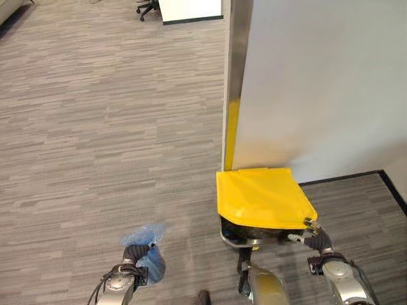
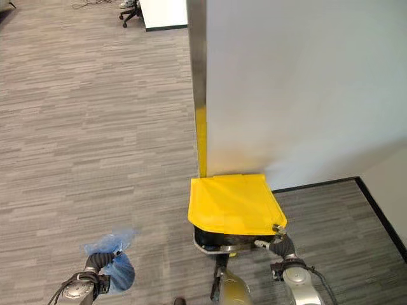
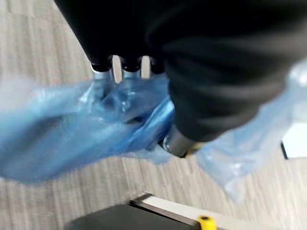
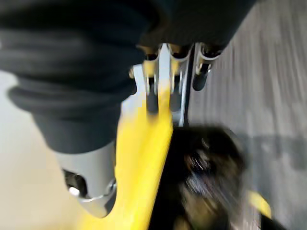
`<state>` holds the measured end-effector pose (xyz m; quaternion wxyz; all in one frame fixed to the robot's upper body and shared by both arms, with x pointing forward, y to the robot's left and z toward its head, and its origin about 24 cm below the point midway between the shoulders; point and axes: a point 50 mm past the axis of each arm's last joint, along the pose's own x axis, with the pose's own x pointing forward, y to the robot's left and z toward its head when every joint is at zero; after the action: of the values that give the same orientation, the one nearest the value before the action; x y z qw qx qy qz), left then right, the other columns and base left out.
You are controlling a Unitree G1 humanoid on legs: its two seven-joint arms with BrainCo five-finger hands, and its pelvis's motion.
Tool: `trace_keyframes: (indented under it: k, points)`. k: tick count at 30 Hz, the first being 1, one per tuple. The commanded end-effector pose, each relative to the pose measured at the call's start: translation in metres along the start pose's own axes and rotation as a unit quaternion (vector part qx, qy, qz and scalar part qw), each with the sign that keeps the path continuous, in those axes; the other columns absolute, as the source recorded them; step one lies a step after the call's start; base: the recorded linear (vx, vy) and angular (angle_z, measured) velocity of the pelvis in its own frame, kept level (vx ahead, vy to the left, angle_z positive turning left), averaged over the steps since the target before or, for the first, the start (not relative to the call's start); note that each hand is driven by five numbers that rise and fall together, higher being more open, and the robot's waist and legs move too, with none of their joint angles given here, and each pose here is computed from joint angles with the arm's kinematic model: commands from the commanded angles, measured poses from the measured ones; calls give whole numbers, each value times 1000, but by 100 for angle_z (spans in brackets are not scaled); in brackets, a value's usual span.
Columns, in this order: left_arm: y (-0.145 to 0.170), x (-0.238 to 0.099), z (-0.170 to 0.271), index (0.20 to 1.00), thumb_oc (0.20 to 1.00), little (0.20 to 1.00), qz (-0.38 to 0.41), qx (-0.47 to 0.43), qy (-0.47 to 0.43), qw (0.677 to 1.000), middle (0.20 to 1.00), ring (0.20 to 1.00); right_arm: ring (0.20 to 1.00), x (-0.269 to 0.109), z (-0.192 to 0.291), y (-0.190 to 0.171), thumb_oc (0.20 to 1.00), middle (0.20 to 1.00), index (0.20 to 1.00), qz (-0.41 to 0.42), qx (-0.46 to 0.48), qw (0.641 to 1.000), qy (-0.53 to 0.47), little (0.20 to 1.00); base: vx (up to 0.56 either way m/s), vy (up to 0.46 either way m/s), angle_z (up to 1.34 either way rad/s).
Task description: Gather garbage on tea table into small bin, then transfer packed bag to large trash can.
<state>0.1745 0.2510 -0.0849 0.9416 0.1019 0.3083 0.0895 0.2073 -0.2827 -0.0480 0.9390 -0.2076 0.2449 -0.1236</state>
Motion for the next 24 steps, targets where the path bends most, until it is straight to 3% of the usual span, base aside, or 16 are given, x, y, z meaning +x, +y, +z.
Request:
trace_keyframes:
  k: [1,7,11,16,20,24]
  points:
    - [19,-2,20,200,200,200,8,18,-57,998,200,200,1000,-5,-8,18,1000,1000,1000,23,17,1000,13,1000,8,-5,-10]
    - [12,-2,22,200,200,200,-16,38,-63,997,200,200,1000,0,12,41,1000,1000,1000,82,-23,996,-22,1000,-16,15,-12]
    - [-4,3,36,200,200,200,-51,60,-93,993,200,200,1000,11,79,77,1000,1000,1000,152,-49,978,-135,1000,5,4,-7]
    - [-20,8,71,200,200,200,-82,68,-158,982,200,200,1000,23,156,90,1000,1000,1000,157,-56,958,-234,1000,-15,-24,23]
    - [-37,8,100,200,200,200,-120,70,-209,968,200,200,1000,29,195,85,1000,1000,1000,143,-73,948,-275,1000,-43,-50,7]
    - [-59,3,137,200,200,200,-173,99,-277,940,200,200,1000,43,228,55,1000,1000,1000,89,-106,947,-290,1000,-11,-30,2]
